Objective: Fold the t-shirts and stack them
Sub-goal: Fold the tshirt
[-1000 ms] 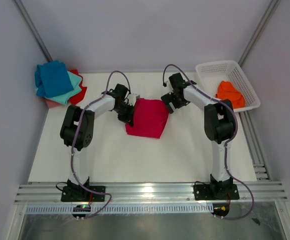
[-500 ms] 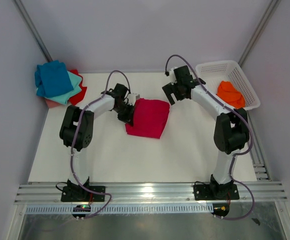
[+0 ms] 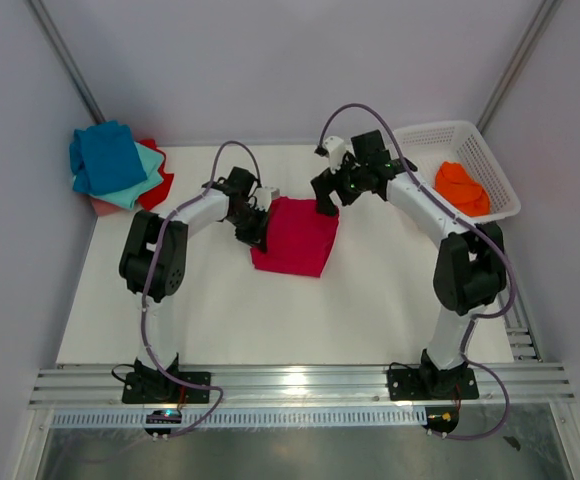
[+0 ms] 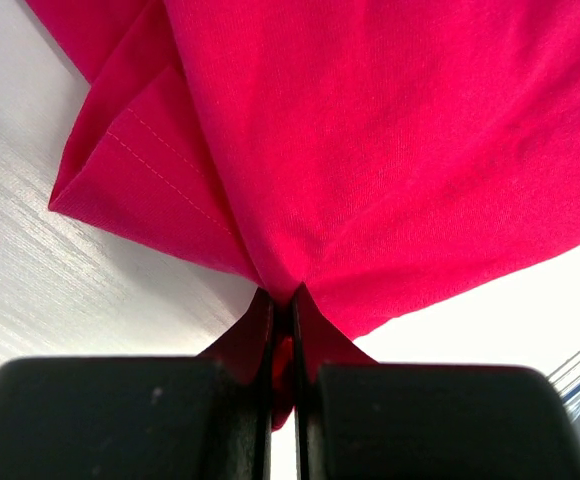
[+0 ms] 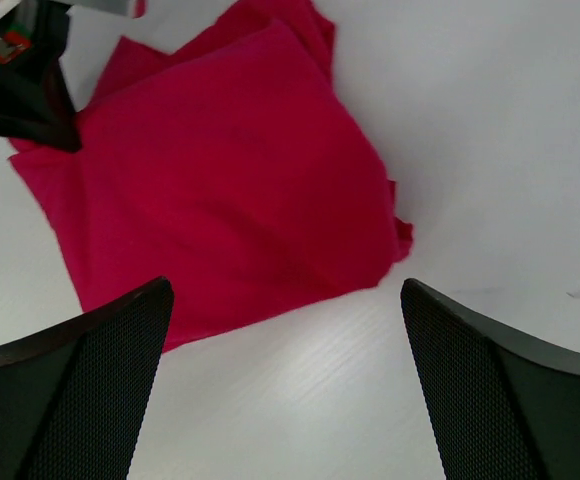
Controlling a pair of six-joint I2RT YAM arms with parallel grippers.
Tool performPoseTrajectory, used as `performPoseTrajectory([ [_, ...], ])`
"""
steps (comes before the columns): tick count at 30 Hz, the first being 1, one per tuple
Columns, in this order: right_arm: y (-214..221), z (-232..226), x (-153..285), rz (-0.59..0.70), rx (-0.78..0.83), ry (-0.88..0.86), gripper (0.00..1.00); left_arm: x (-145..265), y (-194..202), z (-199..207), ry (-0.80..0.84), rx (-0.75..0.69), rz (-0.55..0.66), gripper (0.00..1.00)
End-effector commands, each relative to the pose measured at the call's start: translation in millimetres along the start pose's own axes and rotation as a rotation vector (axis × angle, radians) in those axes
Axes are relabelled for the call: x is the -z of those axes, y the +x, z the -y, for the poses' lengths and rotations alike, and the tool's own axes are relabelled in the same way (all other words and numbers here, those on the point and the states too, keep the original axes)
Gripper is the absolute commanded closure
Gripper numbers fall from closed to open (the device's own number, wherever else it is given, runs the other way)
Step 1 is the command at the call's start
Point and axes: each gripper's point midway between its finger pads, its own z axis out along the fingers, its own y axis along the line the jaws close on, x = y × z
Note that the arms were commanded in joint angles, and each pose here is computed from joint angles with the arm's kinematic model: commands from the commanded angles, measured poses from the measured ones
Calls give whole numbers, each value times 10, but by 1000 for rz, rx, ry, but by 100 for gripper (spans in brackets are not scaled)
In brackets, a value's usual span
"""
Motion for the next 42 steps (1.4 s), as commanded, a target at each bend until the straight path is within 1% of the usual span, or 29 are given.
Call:
performPoseTrajectory([
  [1, 121, -481, -274, 19, 44, -332, 0, 60, -104, 26, 18, 2, 22, 97],
  [2, 53, -516, -286, 30, 56, -368, 1, 67, -104, 27, 17, 1, 24, 97],
  [3, 210, -571, -379, -21, 40, -423, 1, 77, -110, 29, 15, 2, 26, 97],
  [4, 122, -658, -362, 4, 44, -493, 1, 74, -108, 23, 12, 2, 26, 97],
  [7, 302, -787, -420, -47, 22, -609, 0, 74, -102, 21, 10, 5, 26, 94],
  [8, 299, -841, -401, -46, 18, -646, 1, 75, -99, 19, 9, 5, 25, 94],
  [16, 526, -921, -470, -104, -43, -697, 1, 64, -90, 4, 4, 4, 18, 94],
  [18, 589, -976, -469, -119, -71, -732, 1, 78, -91, 13, 6, 3, 18, 81],
  [19, 613, -996, -468, -121, -73, -748, 1, 83, -85, 15, 6, 1, 18, 73],
  [20, 658, -1022, -458, -137, -93, -767, 1, 87, -92, 11, 3, 0, 20, 59],
  [21, 663, -1061, -448, -133, -101, -791, 1, 95, -92, 12, 1, -1, 22, 52],
  [23, 701, -1104, -430, -140, -112, -822, 1, 97, -98, 9, 0, -5, 23, 42],
  [26, 712, -1177, -370, -137, -140, -875, 1, 94, -75, 6, 0, -7, 16, 39],
  [30, 745, -1274, -274, -142, -176, -949, 1, 135, -81, -4, -14, -17, 17, 37],
  [31, 755, -1329, -208, -150, -208, -981, 1, 155, -98, -6, -20, -20, 22, 37],
  [34, 802, -1382, -146, -137, -195, -1033, 1, 275, -190, -17, -54, -50, 56, 36],
  [35, 813, -1420, -66, -150, -229, -1060, 1, 318, -222, -22, -65, -70, 67, 36],
  [36, 826, -1432, -39, -148, -227, -1076, 0, 391, -264, -1, -70, -84, 83, 35],
  [37, 814, -1423, -33, -110, -170, -1092, 1, 462, -342, 16, -75, -93, 103, 35],
  [38, 865, -1461, 21, -136, -209, -1123, 1, 518, -349, 35, -81, -99, 100, 34],
  [39, 878, -1438, 12, -134, -226, -1122, 1, 591, -395, 51, -87, -102, 113, 34],
  [40, 923, -1434, 3, -127, -227, -1126, 1, 676, -485, 87, -88, -113, 135, 34],
  [42, 932, -1410, -20, -116, -232, -1127, 1, 810, -531, 152, -86, -123, 151, 33],
])
